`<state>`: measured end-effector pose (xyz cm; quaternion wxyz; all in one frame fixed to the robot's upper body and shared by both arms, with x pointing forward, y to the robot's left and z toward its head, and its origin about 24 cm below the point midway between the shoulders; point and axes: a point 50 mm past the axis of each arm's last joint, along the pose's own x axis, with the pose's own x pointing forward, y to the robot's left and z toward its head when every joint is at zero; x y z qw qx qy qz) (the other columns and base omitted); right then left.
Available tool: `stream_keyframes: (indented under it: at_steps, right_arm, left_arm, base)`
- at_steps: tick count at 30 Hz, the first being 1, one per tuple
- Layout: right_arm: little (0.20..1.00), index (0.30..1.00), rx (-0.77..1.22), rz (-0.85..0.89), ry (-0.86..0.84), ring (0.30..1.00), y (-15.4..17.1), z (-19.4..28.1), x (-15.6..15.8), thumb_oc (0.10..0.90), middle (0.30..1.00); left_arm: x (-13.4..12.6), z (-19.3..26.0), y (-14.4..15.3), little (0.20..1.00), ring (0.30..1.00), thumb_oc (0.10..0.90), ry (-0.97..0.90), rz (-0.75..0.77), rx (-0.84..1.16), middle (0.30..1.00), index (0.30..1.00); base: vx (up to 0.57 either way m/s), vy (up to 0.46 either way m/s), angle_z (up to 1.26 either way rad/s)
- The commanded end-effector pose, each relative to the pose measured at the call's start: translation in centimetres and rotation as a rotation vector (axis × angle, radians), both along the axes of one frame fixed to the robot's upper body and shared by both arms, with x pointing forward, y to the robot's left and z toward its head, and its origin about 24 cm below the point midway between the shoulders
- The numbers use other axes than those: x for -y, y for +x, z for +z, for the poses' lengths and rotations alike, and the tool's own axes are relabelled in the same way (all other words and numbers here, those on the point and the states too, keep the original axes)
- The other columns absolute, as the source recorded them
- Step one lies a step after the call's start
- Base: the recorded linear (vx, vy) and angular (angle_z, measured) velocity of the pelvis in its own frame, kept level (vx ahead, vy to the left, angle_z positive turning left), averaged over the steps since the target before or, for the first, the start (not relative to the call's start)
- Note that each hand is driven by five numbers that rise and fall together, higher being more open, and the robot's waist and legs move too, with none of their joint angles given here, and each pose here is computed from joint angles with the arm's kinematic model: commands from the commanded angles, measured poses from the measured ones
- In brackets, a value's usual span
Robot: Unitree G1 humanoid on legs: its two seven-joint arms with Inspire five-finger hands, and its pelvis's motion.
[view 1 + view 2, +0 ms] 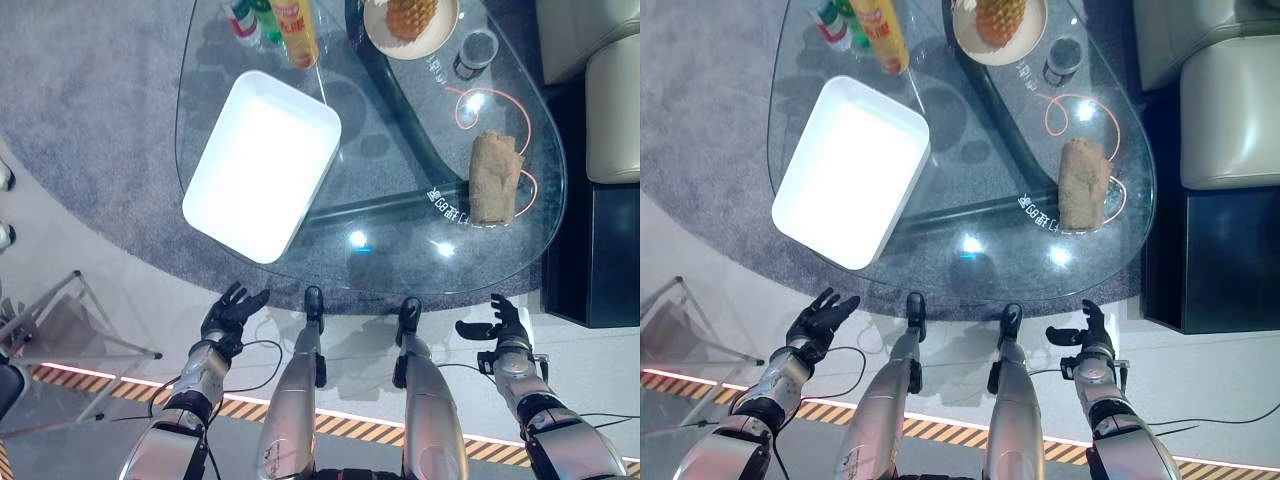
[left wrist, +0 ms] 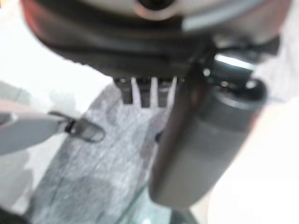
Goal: Wipe the table with a cloth and put it in the basket.
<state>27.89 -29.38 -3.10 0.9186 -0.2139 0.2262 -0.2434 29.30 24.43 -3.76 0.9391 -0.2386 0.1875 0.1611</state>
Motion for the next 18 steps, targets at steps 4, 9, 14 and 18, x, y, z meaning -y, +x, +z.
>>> stream_keyframes:
  at_steps: [4, 9, 14, 18]
  right_arm:
    - [0.9, 0.9, 0.028, -0.092, -0.047, 0.9, -1.1, 0.1, 1.4, 0.8, 0.9]
    - [0.9, 0.9, 0.045, -0.082, -0.051, 0.9, -0.7, 0.6, 1.6, 0.8, 0.9]
    - [0.9, 0.9, 0.08, -0.088, -0.051, 0.9, -0.4, 1.2, 1.9, 0.8, 0.9]
    - [0.9, 0.9, 0.121, -0.088, -0.055, 0.9, 0.1, 2.1, 2.3, 0.8, 0.9]
  left_arm:
    - [-3.6, 0.2, -1.5, 0.9, 0.9, 0.8, 0.06, 0.143, 0.014, 0.9, 0.9]
    - [-3.3, 0.1, -1.5, 0.9, 0.9, 0.8, 0.078, 0.115, -0.006, 0.9, 0.9]
    - [-3.5, -0.2, -1.9, 0.9, 0.9, 0.8, 0.099, 0.082, -0.02, 0.9, 0.9]
    - [-3.4, -0.4, -2.0, 0.9, 0.9, 0.8, 0.109, 0.055, -0.031, 0.9, 0.9]
  base:
    - [-0.03, -0.028, 0.1]
    - [0.01, -0.005, 0.03]
    - [0.01, -0.009, -0.06]
    - [0.0, 0.0, 0.0]
